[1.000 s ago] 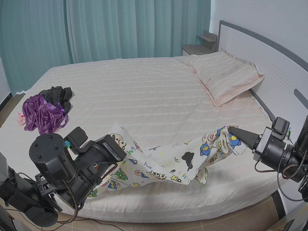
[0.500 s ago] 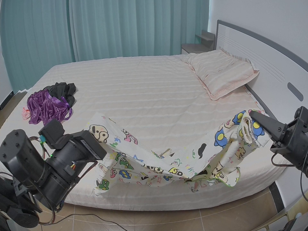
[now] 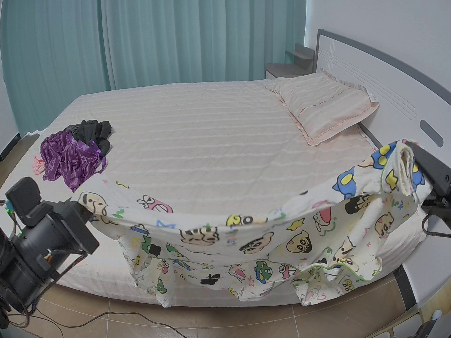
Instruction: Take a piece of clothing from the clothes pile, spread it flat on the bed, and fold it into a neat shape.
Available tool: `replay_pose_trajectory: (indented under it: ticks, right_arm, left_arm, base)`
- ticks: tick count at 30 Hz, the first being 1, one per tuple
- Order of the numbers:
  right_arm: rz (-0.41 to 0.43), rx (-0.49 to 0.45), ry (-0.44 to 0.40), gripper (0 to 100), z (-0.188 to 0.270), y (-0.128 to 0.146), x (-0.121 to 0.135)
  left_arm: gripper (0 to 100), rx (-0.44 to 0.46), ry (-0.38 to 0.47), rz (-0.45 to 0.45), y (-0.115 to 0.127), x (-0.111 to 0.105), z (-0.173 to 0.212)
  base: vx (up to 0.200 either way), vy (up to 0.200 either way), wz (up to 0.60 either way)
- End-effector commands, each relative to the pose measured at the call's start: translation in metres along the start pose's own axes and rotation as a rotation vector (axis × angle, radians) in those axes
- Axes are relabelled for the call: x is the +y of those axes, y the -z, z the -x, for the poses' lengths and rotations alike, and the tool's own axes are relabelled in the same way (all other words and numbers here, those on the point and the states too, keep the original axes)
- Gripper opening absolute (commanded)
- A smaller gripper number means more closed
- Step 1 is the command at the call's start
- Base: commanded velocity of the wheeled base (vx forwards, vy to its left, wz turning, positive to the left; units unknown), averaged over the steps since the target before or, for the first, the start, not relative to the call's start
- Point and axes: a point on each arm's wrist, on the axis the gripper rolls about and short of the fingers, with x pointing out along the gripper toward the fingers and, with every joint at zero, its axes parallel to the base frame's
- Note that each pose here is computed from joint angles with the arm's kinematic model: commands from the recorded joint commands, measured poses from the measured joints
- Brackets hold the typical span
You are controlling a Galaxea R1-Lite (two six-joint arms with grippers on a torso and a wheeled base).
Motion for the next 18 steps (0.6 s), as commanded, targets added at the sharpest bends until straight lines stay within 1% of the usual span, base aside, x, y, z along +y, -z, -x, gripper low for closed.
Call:
replay_pose_trajectory:
  ticks: [1, 10, 12, 13, 14, 15, 18]
  right_arm:
    - [0.023, -0.048, -0.054, 0, 0.008, -0.01, 0.013]
    - [0.023, -0.041, -0.039, 0, 0.007, -0.01, 0.01]
    - [0.012, -0.019, 0.003, 0, 0.002, -0.007, 0.002]
    - [0.012, -0.012, 0.04, 0, -0.003, -0.007, -0.007]
    - [0.015, -0.01, 0.048, 0, -0.005, -0.008, -0.009]
    - [0.02, -0.007, 0.073, 0, -0.011, -0.011, -0.018]
    - [0.027, -0.001, 0.098, 0, -0.021, -0.019, -0.03]
  left_arm:
    - [0, -0.108, 0.03, 0.037, -0.028, 0.003, 0.024]
    - [0, -0.085, 0.017, 0.028, -0.023, 0.003, 0.019]
    - [0, -0.066, 0.0, 0.023, -0.02, 0.004, 0.014]
    - [0, -0.052, -0.019, 0.024, -0.017, 0.005, 0.009]
    - [0, -0.045, -0.026, 0.025, -0.015, 0.005, 0.006]
    - [0, -0.029, -0.055, 0.035, -0.011, 0.008, 0.0]
    - [0, -0.012, -0.072, 0.073, -0.008, 0.007, -0.009]
  base:
    - [0.0, 0.0, 0.0]
    - [0.0, 0.0, 0.0]
    - [0.0, 0.0, 0.0]
    - [0.0, 0.0, 0.0]
    - [0.0, 0.0, 0.0]
    - [0.0, 0.0, 0.0]
    - [0.0, 0.0, 0.0]
